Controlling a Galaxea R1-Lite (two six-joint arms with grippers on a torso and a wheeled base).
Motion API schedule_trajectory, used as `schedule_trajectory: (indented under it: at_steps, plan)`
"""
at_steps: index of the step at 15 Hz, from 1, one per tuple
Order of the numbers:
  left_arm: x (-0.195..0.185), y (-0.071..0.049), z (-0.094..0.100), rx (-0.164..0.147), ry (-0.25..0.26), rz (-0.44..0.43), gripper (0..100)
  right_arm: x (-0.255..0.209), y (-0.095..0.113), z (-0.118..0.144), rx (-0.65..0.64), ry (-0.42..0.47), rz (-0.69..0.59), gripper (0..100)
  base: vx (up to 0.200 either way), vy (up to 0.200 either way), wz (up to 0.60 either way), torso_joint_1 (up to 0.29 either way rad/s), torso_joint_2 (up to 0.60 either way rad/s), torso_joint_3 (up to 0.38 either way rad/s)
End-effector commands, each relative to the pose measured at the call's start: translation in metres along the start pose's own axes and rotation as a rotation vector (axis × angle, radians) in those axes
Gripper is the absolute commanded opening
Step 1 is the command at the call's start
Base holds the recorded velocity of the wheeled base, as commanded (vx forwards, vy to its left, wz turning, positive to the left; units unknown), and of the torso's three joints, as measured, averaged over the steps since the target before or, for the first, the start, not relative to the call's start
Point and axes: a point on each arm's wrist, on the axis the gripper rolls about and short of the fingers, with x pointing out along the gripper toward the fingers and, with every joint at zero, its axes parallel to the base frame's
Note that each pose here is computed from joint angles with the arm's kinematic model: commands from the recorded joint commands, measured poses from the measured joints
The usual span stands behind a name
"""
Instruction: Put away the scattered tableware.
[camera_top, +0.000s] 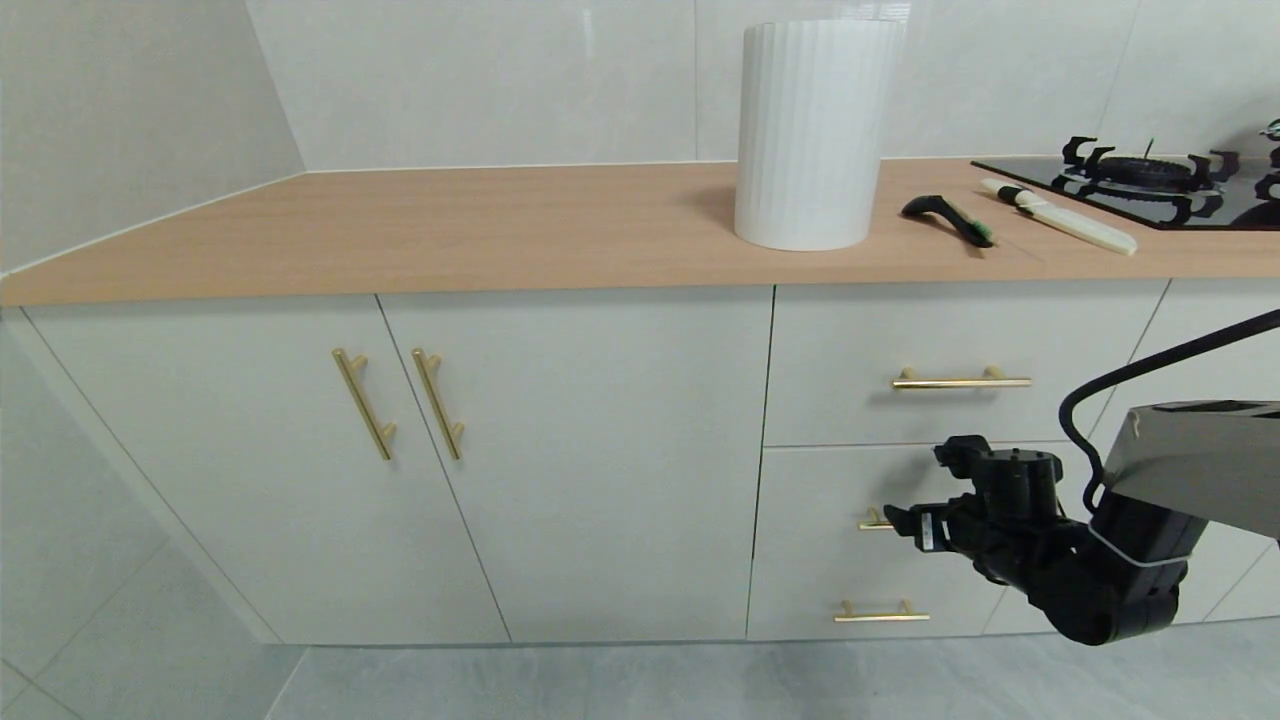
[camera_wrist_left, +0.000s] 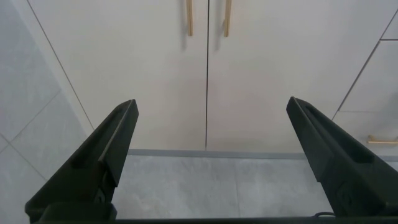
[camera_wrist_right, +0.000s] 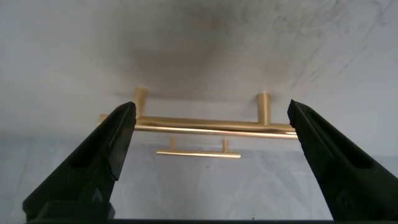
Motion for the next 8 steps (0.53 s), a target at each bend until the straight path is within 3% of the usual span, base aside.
schedule_trajectory:
  at_steps: [1, 8]
  plan:
    - [0.000, 0.000, 0.000, 0.000, 0.001, 0.000, 100, 0.004, 0.001, -0.001, 0.002, -0.003, -0.006, 100, 0.000, 0.000, 0.00, 0.000, 0.00, 0.000]
    - [0.000, 0.000, 0.000, -0.001, 0.001, 0.000, 100, 0.021, -0.002, -0.008, 0.008, -0.044, -0.087, 100, 0.000, 0.000, 0.00, 0.000, 0.00, 0.000]
